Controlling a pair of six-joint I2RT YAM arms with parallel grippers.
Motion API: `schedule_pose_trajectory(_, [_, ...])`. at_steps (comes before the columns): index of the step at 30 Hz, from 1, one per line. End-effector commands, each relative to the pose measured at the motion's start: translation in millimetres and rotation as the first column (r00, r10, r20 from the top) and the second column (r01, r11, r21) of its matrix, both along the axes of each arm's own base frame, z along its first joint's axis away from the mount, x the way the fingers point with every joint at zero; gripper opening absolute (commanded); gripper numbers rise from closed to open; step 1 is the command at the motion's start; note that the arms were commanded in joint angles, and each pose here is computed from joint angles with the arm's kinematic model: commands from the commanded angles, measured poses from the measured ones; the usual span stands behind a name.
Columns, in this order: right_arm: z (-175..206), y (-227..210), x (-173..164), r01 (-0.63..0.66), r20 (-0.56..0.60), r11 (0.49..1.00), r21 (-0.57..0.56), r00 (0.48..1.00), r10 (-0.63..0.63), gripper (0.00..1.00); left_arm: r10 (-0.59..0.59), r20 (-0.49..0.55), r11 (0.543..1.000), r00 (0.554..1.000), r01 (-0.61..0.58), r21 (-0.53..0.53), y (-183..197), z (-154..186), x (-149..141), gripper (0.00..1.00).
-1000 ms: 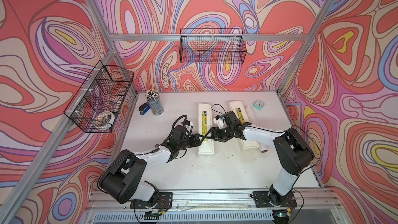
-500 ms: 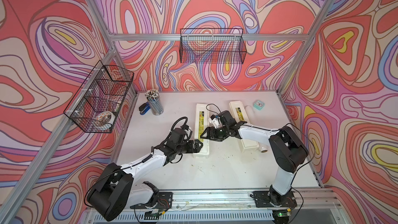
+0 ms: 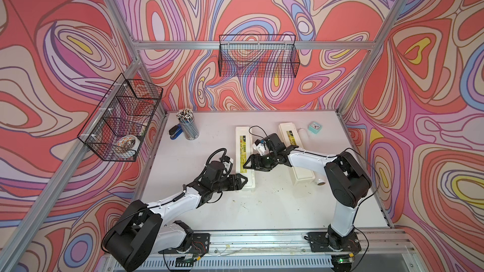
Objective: Put plastic wrap rolls into dispensers
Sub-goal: Close the lid on the plastic wrap cutting box.
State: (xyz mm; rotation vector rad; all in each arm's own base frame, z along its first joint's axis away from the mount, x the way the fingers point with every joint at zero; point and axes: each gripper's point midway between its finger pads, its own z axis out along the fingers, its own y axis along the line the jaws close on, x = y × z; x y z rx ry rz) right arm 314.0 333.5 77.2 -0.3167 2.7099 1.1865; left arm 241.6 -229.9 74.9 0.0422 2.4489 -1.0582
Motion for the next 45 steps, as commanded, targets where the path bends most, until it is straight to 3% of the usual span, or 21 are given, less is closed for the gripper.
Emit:
schedule_pose_trajectory(1, [-59.5, -23.8, -27.3, 0.011, -0.107, 0.984, -0.180, 0.994, -0.031, 0.77, -0.061, -0.212, 0.995, 0.975, 0.076, 0.064, 5.2, -55.7, -48.3, 0.65])
schedule_pose_trajectory(4, [-60.4, -25.8, -29.3, 0.008, -0.103, 0.983, -0.185, 0.994, -0.028, 0.77, -0.058, -0.224, 0.994, 0.973, 0.076, 0.073, 5.6, -59.0, -49.2, 0.61])
schedule_pose_trajectory(9, [-35.6, -32.8, -13.6, 0.048, 0.000, 0.981, -0.186, 0.999, -0.048, 0.86, -0.036, -0.063, 0.981, 0.997, 0.047, 0.190, 16.8, -21.1, -23.5, 0.82])
schedule_pose_trajectory(12, [-16.1, -34.0, 0.9, 0.062, 0.047, 0.985, -0.161, 0.997, -0.055, 0.91, -0.052, 0.029, 0.965, 0.998, 0.043, 0.260, 19.6, 6.3, -6.1, 0.87])
schedule_pose_trajectory(15, [-1.1, -32.3, 13.2, 0.058, 0.087, 0.988, -0.146, 0.995, -0.046, 0.94, -0.060, 0.046, 0.953, 0.997, 0.043, 0.300, 21.3, 13.5, 3.0, 0.88])
schedule_pose_trajectory(22, [26.7, -38.9, 48.1, 0.105, 0.155, 0.990, -0.096, 0.984, -0.089, 0.98, -0.027, 0.115, 0.965, 0.993, -0.004, 0.262, 24.4, 42.3, 45.7, 0.88])
schedule_pose_trajectory(30, [52.5, -23.1, 125.4, 0.161, 0.238, 0.985, 0.069, 0.956, -0.173, 0.98, 0.003, 0.156, 0.988, 0.988, -0.027, 0.154, 25.7, 60.8, 139.2, 0.81])
schedule_pose_trajectory(37, [22.0, -4.6, 169.7, 0.195, 0.184, 0.976, 0.092, 0.960, -0.209, 0.95, -0.011, 0.163, 0.991, 0.987, -0.011, 0.133, 8.3, 50.0, 193.6, 0.76])
schedule_pose_trajectory(41, [-2.0, 2.8, 170.4, 0.195, 0.107, 0.974, 0.111, 0.972, -0.207, 0.88, 0.057, 0.113, 0.994, 0.992, -0.067, 0.090, 16.0, 24.5, 212.4, 0.73])
schedule_pose_trajectory(45, [-24.4, 5.9, 162.5, 0.185, 0.037, 0.975, 0.118, 0.981, -0.191, 0.80, 0.039, 0.022, 0.994, 0.999, -0.041, 0.097, 12.5, -9.4, 212.6, 0.69])
